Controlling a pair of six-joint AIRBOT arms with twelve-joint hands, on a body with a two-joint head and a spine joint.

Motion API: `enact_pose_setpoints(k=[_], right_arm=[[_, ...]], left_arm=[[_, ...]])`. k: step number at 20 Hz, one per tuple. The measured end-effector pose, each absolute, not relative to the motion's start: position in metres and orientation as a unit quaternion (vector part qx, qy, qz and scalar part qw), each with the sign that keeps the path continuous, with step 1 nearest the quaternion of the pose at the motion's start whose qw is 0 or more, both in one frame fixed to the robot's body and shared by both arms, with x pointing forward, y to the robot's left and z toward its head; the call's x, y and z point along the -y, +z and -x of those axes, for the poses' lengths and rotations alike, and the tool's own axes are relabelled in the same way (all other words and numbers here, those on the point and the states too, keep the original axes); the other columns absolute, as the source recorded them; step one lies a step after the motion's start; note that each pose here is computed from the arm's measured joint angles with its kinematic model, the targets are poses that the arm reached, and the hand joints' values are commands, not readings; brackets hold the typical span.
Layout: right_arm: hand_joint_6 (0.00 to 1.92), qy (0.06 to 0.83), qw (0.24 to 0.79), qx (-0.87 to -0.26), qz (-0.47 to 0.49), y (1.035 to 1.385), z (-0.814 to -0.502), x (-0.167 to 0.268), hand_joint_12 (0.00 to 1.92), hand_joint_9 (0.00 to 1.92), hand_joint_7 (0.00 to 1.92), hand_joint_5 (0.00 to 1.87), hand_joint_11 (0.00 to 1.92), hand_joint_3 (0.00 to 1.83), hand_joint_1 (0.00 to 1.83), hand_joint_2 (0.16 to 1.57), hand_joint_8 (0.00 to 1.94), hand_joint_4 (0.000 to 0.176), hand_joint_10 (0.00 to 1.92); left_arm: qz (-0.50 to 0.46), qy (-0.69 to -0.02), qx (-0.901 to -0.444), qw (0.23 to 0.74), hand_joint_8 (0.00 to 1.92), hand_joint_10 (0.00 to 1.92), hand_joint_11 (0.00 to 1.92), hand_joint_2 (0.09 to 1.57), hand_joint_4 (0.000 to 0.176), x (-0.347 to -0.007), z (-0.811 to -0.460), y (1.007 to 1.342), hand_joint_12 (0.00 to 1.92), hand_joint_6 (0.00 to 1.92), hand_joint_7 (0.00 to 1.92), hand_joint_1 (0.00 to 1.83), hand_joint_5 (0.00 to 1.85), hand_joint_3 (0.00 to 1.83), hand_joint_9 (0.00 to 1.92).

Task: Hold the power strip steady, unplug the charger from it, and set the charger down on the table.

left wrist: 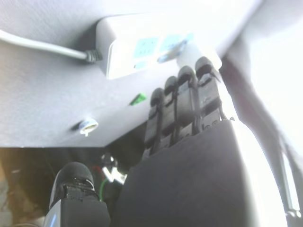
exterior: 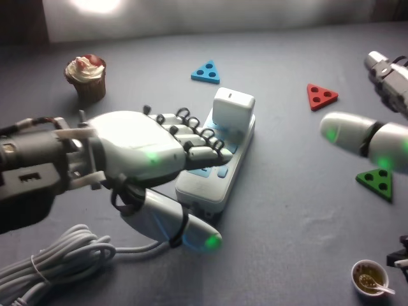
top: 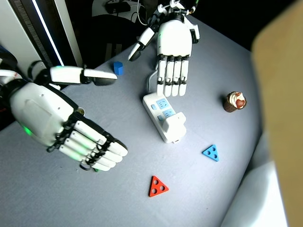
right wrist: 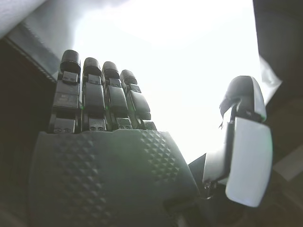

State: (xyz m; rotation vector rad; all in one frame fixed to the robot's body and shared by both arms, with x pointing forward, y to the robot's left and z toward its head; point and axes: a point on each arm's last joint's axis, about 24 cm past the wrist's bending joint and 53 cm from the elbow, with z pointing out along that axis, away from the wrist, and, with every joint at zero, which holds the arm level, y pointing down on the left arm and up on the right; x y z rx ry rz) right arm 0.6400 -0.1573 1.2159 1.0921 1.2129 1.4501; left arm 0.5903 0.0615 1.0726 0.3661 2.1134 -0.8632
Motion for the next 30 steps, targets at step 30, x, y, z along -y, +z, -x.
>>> enact_pose_setpoints(k=[30], right_arm=[[0.0,0.62,0.422,-0.494,-0.44,1.214,-0.704,0.071,0.54,0.19,0.18,0.15,0.0,0.0,1.05,1.07,0.0,0.0,0.0]], left_arm=[[-0.139,-0.354,-0.843,0.381,0.01,0.01,0.05,1.0,0.0,-0.036,-0.601,1.033,0.13,0.01,0.12,0.0,0.1,0.0,0.11]])
